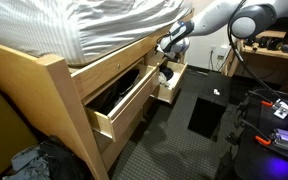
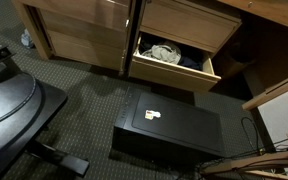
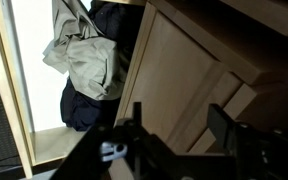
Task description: Close the upper drawer of the cabinet to the right and open the upper drawer of the cabinet to the left
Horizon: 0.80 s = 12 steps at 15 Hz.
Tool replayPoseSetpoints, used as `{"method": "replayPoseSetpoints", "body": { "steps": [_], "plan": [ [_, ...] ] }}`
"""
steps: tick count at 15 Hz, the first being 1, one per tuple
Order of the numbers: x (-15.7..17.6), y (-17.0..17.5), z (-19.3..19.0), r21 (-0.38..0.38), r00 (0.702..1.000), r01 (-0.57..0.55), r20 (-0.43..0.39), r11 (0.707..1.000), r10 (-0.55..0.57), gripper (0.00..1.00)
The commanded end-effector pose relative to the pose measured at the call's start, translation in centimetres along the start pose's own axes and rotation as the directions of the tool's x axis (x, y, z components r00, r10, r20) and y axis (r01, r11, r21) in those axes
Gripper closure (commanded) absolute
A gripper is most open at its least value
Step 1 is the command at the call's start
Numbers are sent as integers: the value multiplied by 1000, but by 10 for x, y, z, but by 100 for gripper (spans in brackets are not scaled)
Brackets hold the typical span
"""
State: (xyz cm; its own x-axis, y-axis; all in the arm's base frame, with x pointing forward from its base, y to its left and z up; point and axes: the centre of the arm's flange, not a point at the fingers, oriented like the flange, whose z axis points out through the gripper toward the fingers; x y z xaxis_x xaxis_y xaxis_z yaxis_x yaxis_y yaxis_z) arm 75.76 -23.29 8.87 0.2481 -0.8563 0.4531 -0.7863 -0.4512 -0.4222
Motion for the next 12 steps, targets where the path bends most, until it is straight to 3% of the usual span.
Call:
{"method": "replayPoseSetpoints", "body": {
  "steps": [1,2,5,7,10,11,12],
  "plan": [
    [0,1,0,-1,1000,-1,-4,1000,1,3],
    [4,-4,-14,-43,999,24,45,999,-22,7],
    [14,-18,-62,-101,978,50,208,994,-28,0],
    [17,-16,-89,-160,965,40,262,986,3,0],
    [24,-35,-134,-129,943,55,332,990,-9,0],
    [21,-40,-144,-81,938,72,345,994,-39,0],
    [33,-52,-93,-104,960,53,280,993,-22,0]
  ]
}}
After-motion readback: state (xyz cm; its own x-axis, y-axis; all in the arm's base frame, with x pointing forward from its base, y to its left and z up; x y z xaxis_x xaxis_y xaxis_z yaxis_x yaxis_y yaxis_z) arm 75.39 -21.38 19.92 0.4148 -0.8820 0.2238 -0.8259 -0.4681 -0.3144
